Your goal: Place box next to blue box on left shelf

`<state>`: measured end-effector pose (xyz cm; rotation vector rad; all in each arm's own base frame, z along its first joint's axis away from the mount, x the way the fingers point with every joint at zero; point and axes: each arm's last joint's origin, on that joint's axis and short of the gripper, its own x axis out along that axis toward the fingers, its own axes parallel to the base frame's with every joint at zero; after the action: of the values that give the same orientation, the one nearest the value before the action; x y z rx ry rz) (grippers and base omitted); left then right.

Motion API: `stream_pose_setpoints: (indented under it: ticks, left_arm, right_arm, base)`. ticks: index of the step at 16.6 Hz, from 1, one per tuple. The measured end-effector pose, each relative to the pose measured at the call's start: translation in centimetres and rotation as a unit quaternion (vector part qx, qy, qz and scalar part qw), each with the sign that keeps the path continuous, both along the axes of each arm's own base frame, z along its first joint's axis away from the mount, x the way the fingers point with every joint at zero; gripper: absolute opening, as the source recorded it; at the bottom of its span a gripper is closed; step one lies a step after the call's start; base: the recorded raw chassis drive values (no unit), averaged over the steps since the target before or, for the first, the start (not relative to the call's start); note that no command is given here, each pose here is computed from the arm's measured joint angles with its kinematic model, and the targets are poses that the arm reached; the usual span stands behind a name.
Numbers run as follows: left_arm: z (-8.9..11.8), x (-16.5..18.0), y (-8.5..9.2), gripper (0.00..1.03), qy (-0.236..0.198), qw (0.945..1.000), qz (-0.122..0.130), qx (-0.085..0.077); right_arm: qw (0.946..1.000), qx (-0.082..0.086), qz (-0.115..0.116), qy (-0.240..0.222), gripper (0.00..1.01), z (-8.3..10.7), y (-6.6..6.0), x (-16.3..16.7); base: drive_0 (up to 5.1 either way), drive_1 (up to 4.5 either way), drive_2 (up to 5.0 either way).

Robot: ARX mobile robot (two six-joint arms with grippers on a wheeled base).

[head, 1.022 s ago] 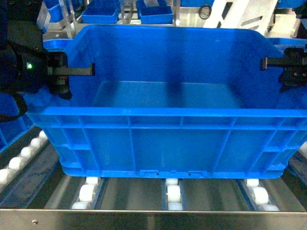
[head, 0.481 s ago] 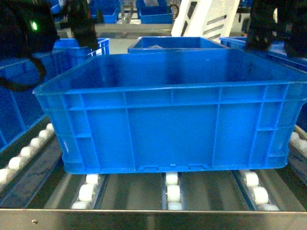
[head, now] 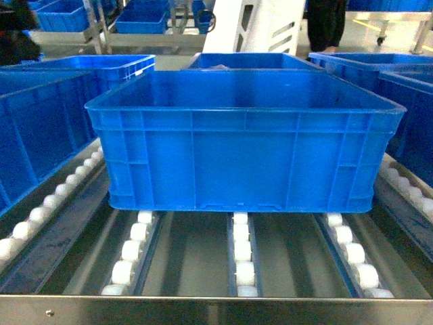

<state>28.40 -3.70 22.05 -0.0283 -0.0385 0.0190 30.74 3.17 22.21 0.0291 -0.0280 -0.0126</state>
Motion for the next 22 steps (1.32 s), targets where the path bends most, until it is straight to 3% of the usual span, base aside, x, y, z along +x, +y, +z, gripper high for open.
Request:
stream_pose_setpoints:
  ticks: [3,4,6,7,10,14,15,22]
  left_arm:
    - [-3.0,-4.3,1.2,0.05,0.034,0.9993,-0.014,0.007]
    - [-3.0,-5.5,1.7,0.02,0.026,0.9996,-0.009,0.006]
    - [-3.5,-7.6,2.3,0.02,0.022,0.9997,-0.008,0.006]
    - [-4.0,-8.6,2.5,0.02,0.029,0.9995,-0.011,0.006]
    - [-4.3,-9.6,3.3,0.02,0.028,0.9995,-0.014,0.006]
    - [-4.3,-10.6,3.9,0.02,0.022,0.9997,0.0,0.005]
    - [-5.4,-14.6,3.7,0.02,0.022,0.9997,-0.009,0.006]
    - [-4.9,-16.1,3.7,0.02,0.012,0.9999,-0.009,0.006]
  right_arm:
    - [0.9997,-0.01,0.008,0.02,0.09,-2.5,-1.0,-4.8]
    - [0.9997,-0.012,0.009,0.02,0.01,-2.9,-1.4,-6.2]
    - [0.9998,-0.012,0.004,0.015,0.02,-3.5,-2.0,-8.6]
    - [0.9997,-0.012,0.013,0.019,0.02,-3.9,-2.5,-9.7]
    - [0.9997,-0.011,0.003,0.021,0.02,-4.2,-3.2,-10.8]
    - [0.9997,-0.011,0.002,0.02,0.02,-4.5,-3.3,-12.0]
    - [0.9997,-0.012,0.007,0.02,0.02,-5.8,-3.2,-16.6]
    - [0.9999,-0.012,0.006,0.01,0.02,-5.2,-3.2,-18.2]
  base:
    - [0.0,0.0,0.0]
    - [0.0,0.0,0.0]
    - [0.0,0.0,0.0]
    - [0.0,0.0,0.0]
    - [0.0,0.0,0.0]
    - [0.0,0.0,0.0]
    - [0.0,0.0,0.0]
    - [0.0,0.0,0.0]
